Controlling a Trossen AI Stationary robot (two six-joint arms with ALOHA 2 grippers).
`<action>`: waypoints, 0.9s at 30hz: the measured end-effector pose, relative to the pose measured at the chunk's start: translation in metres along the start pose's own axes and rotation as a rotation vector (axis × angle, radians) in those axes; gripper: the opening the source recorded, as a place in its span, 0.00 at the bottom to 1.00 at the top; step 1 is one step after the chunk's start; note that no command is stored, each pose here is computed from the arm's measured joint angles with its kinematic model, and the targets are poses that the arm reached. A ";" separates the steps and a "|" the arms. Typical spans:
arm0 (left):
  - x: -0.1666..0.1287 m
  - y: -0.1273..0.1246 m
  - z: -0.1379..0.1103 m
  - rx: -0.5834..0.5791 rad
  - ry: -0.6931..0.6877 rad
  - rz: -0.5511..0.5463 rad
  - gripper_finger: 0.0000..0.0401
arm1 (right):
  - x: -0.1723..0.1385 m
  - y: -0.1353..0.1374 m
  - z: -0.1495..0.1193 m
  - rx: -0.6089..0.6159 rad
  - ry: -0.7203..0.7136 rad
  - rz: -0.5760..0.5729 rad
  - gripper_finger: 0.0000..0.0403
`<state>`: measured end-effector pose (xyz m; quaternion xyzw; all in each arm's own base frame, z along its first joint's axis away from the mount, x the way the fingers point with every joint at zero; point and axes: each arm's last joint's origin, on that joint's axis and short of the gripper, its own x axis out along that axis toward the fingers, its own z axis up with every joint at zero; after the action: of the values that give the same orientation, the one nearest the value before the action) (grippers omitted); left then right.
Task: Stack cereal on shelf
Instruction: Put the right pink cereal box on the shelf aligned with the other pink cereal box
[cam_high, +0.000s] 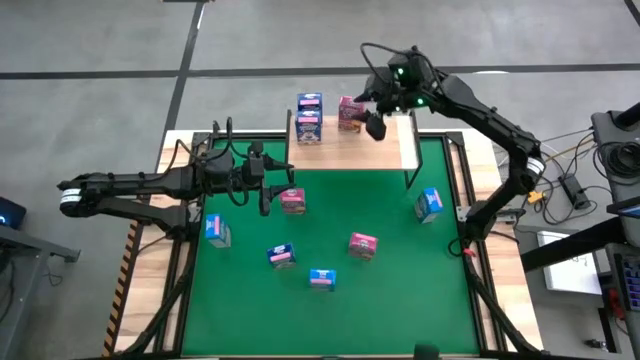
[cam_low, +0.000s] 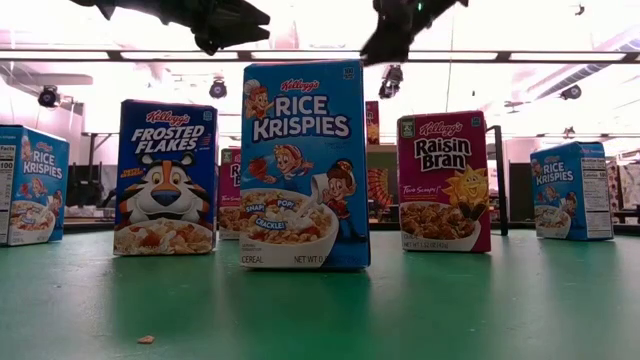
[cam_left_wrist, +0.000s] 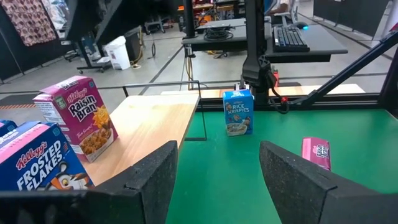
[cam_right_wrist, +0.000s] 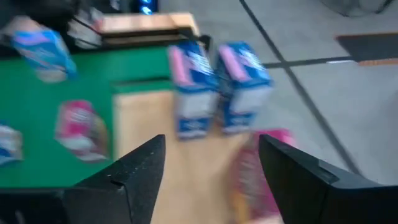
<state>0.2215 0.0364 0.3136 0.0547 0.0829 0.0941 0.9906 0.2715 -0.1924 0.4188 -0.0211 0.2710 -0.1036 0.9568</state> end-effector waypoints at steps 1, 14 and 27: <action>0.000 0.000 0.000 -0.001 0.000 0.000 0.52 | -0.002 0.010 0.003 0.016 -0.003 0.024 0.57; 0.000 0.000 -0.001 -0.001 0.015 -0.002 0.52 | 0.010 0.143 0.001 0.119 0.283 0.358 0.29; 0.000 0.000 -0.001 -0.021 0.005 -0.001 0.52 | 0.023 0.240 -0.074 0.132 0.601 0.274 0.15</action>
<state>0.2215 0.0364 0.3131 0.0439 0.0843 0.0949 0.9909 0.2965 0.0383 0.3210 0.1089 0.5339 0.0070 0.8385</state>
